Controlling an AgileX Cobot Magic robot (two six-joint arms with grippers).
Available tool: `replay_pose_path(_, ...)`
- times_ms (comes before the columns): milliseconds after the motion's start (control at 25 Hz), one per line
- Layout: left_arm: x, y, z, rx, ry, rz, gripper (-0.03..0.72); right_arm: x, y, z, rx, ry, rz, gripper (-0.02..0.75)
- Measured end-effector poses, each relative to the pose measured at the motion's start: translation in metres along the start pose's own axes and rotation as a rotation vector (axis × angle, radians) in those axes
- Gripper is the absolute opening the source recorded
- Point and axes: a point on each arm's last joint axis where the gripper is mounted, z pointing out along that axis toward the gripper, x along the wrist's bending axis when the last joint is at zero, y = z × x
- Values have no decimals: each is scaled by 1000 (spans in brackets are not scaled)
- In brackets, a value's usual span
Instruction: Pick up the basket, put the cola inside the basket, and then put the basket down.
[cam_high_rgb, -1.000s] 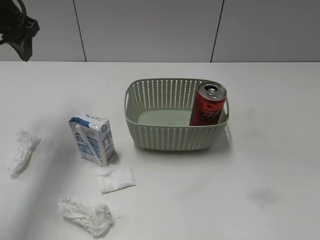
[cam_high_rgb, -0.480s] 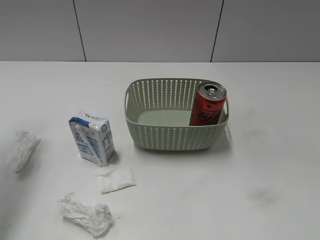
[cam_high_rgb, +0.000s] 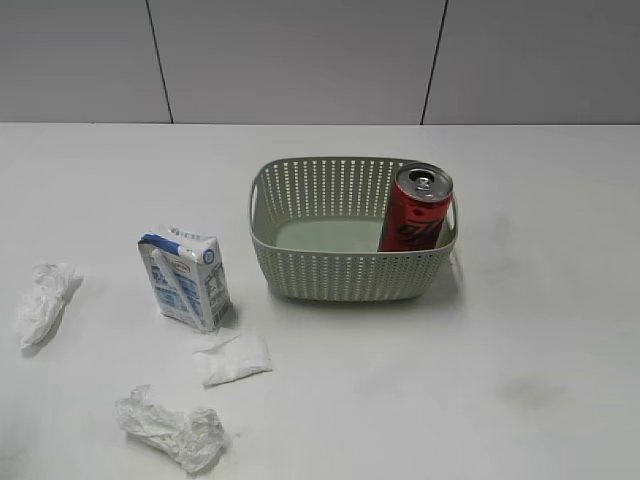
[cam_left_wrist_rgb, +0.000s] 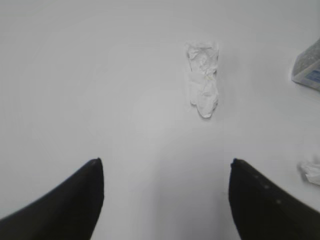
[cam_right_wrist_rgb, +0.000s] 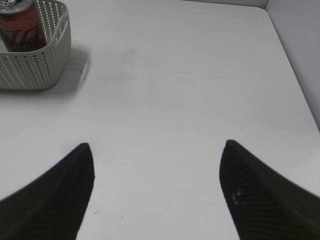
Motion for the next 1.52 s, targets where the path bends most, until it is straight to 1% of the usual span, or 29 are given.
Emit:
replay_pose_path(80,-3,-21,-14,-82,-6,-5,587,0,0,0,0,0,0,592)
replay_pose_path(200,-8,-49,-27,-174,-13,-8,587,0,0,0,0,0,0,591)
replay_pose_path(320,-11,-75,-36,-231,-12,-5,585,0,0,0,0,0,0,591)
replay_pose_path(480,-12,-100,-46,-314,0,-53,585,0,0,0,0,0,0,591)
replay_pose_path(560,-12,-109,-46,-352,9,-62,585,0,0,0,0,0,0,591)
replay_pose_path(760,-11,-120,-53,-443,39,-55,570,0,0,0,0,0,0,591)
replay_pose_path(960,-11,-126,-55,-480,49,-52,547,0,0,0,0,4,3,591)
replay_pose_path(1160,-11,-133,-60,-539,53,-50,543,0,0,0,0,4,3,591)
replay_pose_path(1520,-11,-135,-60,-548,57,-49,526,1,0,0,-1,12,8,591)
